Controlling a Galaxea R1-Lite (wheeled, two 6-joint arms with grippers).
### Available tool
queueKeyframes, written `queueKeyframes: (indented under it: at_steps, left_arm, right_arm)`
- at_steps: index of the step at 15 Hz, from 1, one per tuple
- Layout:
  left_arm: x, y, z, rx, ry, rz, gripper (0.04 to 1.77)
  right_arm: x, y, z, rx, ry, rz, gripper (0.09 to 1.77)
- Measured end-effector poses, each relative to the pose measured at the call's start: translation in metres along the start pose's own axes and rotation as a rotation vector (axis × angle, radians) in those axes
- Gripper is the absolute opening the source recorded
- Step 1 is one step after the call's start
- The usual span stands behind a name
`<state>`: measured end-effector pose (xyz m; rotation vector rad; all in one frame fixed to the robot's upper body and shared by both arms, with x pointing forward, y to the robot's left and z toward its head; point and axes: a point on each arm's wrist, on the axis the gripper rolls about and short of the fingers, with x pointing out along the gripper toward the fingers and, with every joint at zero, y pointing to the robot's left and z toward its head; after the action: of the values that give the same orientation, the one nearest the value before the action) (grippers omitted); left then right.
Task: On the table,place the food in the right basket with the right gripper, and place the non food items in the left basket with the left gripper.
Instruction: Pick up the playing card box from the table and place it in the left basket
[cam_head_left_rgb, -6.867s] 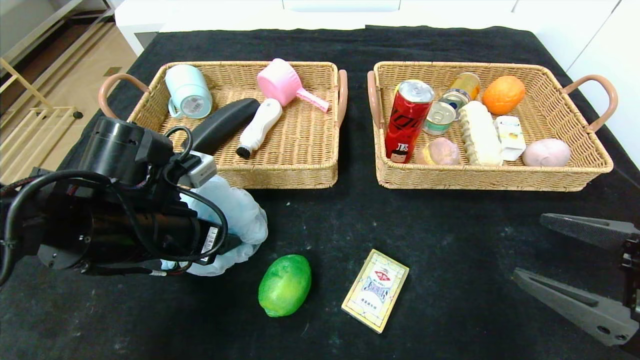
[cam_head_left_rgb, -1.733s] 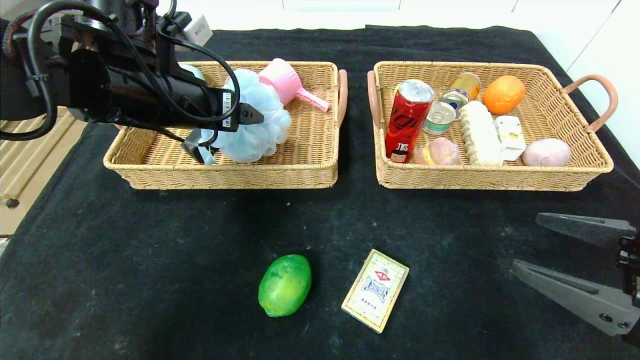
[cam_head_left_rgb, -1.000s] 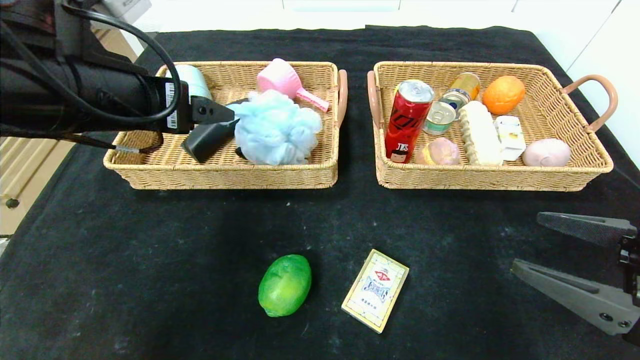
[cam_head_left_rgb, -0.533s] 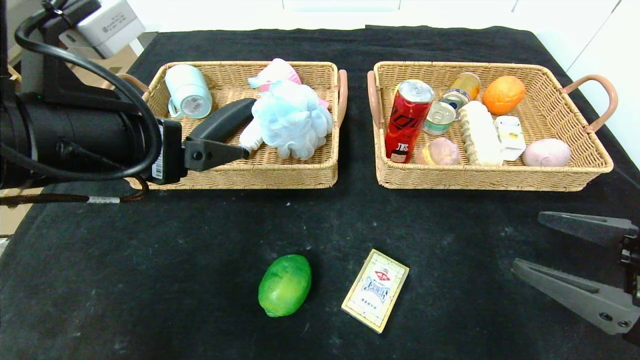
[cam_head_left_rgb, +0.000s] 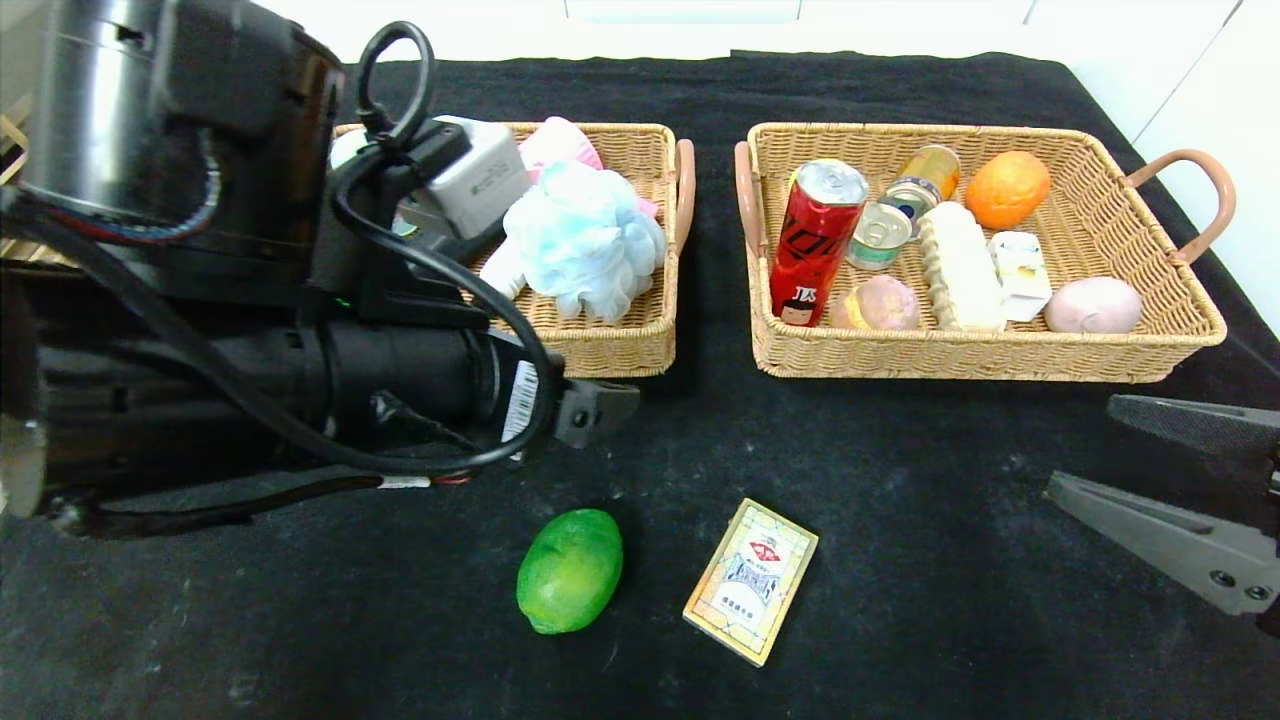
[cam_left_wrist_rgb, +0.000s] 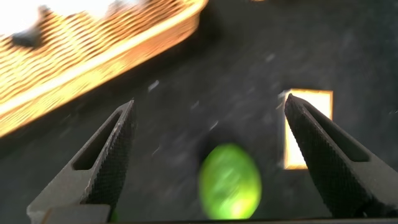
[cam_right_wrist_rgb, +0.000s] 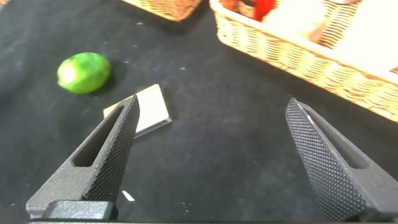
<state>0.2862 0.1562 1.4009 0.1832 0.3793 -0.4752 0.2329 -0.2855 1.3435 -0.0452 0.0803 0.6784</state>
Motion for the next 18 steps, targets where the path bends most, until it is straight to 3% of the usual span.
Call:
queueKeyframes:
  at_steps: [4,8,11,18]
  left_arm:
    - [0.024,-0.044,-0.008,0.031,0.046,-0.059,1.71]
    - [0.04,-0.067,-0.02,0.081,0.1,-0.067,1.72]
    - [0.051,-0.087,-0.032,0.129,0.128,-0.04,1.72]
    - [0.058,-0.109,-0.049,0.185,0.182,-0.069,1.72]
  right_arm:
    - [-0.003,-0.005,0.007,-0.004,-0.021,-0.038,1.71]
    - [-0.005,-0.006,0.009,-0.008,-0.032,-0.048,1.71]
    - [-0.01,-0.005,0.013,-0.014,-0.048,-0.058,1.71]
    - [-0.017,-0.005,0.016,-0.014,-0.045,-0.073,1.71]
